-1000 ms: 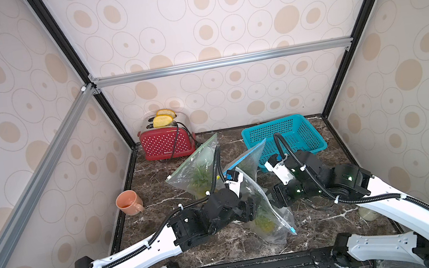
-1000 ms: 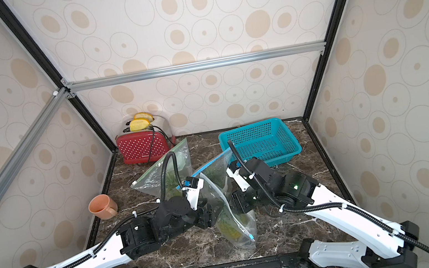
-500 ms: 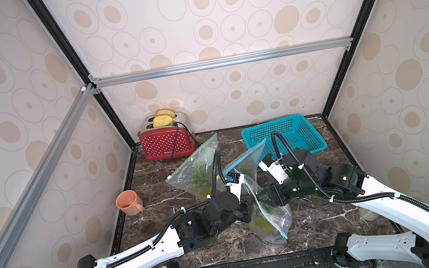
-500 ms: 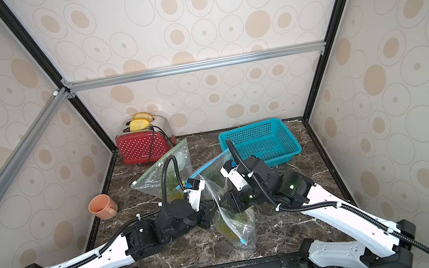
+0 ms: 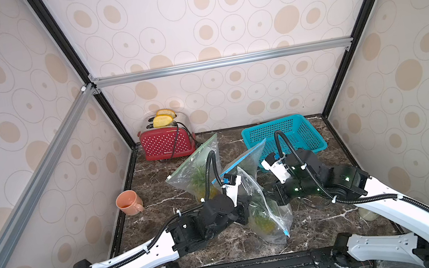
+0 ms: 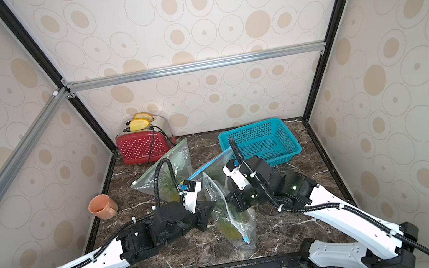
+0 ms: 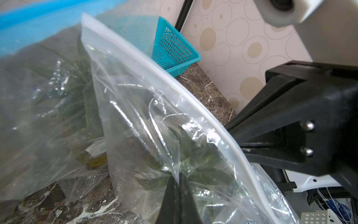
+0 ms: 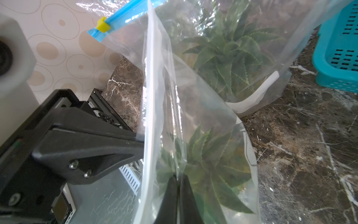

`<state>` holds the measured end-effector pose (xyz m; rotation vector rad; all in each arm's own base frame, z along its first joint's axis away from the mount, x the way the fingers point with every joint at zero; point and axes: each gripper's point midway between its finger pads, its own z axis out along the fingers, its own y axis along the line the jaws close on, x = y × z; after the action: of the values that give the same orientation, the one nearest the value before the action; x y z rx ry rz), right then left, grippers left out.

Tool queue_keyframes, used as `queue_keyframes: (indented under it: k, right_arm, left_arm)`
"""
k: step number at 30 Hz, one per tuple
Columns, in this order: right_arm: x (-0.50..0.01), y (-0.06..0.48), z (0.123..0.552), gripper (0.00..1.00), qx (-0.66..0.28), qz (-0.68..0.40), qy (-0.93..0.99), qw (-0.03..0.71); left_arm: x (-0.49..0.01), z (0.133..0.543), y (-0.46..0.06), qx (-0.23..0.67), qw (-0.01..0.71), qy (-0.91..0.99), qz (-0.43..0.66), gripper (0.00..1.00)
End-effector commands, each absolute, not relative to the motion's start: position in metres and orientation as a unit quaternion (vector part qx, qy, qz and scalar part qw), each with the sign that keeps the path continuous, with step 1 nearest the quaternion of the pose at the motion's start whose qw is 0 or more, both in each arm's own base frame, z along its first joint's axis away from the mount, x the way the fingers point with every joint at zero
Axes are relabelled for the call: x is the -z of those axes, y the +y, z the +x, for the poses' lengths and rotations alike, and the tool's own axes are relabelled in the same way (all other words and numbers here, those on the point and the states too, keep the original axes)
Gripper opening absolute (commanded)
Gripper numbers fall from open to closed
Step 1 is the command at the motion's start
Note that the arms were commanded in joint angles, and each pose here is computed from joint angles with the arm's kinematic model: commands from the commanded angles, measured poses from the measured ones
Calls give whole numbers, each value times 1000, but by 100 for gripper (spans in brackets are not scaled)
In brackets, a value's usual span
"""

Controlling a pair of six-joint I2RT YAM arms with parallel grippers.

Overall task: Open the zip-top bag and take out the pineapple
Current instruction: Open the zipper of the food storage bag at the center of the board.

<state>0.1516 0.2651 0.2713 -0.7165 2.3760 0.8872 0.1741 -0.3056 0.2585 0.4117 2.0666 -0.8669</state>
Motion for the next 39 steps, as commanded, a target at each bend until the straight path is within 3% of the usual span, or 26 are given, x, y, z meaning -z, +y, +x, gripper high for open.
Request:
queue_keyframes:
  k: [1,5,28,35,39]
  right_arm:
    - [-292,257,154,5,-325,-262,864,280]
    - [-289,248,159,0,-304,-254,872,287]
    - [-288,225,174,0,-293,-220,881,300]
    - [-289,233,175,0,-305,-233,877,290]
    - [-305,242,169,13,-323,-259,866,279]
  left_arm:
    - [-273,173,-303,358,434,812,158,2]
    - [-273,173,-296,352,436,814,153,2]
    - [-251,168,-239,317,442,833,102,2]
    - [-255,166,-243,339,445,823,101,3]
    - [-263,165,-265,370,440,810,117,4]
